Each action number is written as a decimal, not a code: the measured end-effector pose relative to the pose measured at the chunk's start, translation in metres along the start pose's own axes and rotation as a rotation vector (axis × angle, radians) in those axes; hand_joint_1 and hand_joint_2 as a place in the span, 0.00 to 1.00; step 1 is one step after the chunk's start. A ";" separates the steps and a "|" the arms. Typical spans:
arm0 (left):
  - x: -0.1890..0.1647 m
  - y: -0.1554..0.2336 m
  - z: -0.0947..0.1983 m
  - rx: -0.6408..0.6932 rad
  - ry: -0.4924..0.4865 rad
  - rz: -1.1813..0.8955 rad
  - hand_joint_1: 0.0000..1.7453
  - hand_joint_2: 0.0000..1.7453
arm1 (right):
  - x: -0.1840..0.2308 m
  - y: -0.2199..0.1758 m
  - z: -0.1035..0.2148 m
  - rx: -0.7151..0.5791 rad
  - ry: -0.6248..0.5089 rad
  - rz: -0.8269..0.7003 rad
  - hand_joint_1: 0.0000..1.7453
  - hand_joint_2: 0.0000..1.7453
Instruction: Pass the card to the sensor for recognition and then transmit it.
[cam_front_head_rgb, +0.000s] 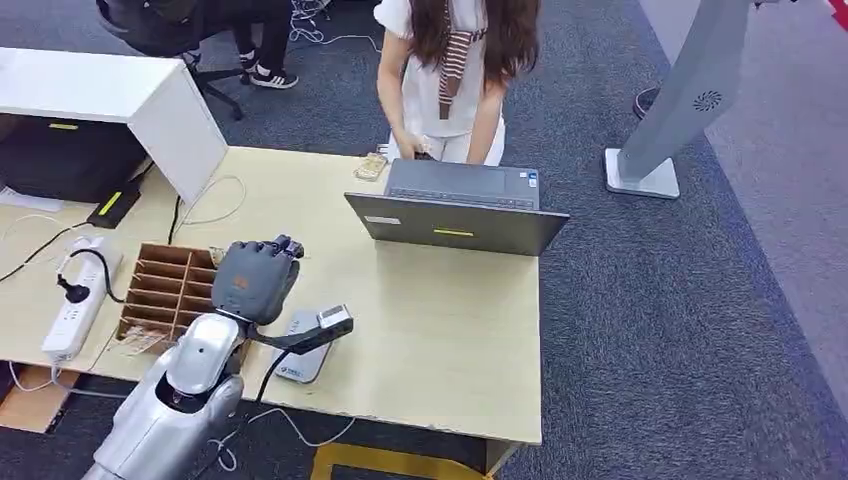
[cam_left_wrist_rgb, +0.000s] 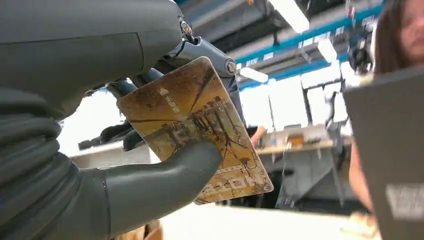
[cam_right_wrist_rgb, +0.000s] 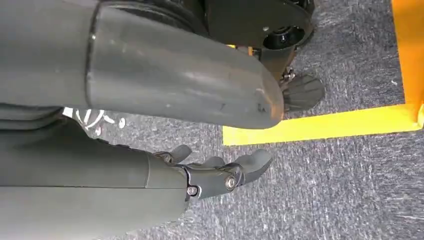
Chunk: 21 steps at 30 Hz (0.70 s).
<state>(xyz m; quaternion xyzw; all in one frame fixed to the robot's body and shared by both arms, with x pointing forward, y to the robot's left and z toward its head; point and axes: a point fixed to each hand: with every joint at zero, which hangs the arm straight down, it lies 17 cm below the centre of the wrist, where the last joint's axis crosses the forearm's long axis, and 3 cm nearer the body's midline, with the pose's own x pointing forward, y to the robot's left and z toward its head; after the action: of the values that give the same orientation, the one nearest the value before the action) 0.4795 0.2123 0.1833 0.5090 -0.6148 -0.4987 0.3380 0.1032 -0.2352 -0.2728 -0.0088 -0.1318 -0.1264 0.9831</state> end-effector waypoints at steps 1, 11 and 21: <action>-0.001 -0.005 0.003 -0.018 0.006 0.005 1.00 1.00 | -0.001 -0.001 0.000 -0.001 0.002 -0.003 0.00 0.00; 0.003 -0.040 0.036 -0.109 0.023 0.038 1.00 1.00 | -0.005 -0.005 0.000 -0.017 0.012 -0.026 0.00 0.00; 0.008 -0.057 0.053 -0.161 0.026 0.066 1.00 1.00 | -0.006 -0.008 0.000 -0.026 0.015 -0.036 0.00 0.00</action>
<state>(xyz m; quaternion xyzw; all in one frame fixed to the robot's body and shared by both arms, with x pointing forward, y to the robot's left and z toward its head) 0.4445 0.2195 0.1137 0.4662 -0.5848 -0.5284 0.4019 0.0960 -0.2414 -0.2746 -0.0181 -0.1231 -0.1458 0.9815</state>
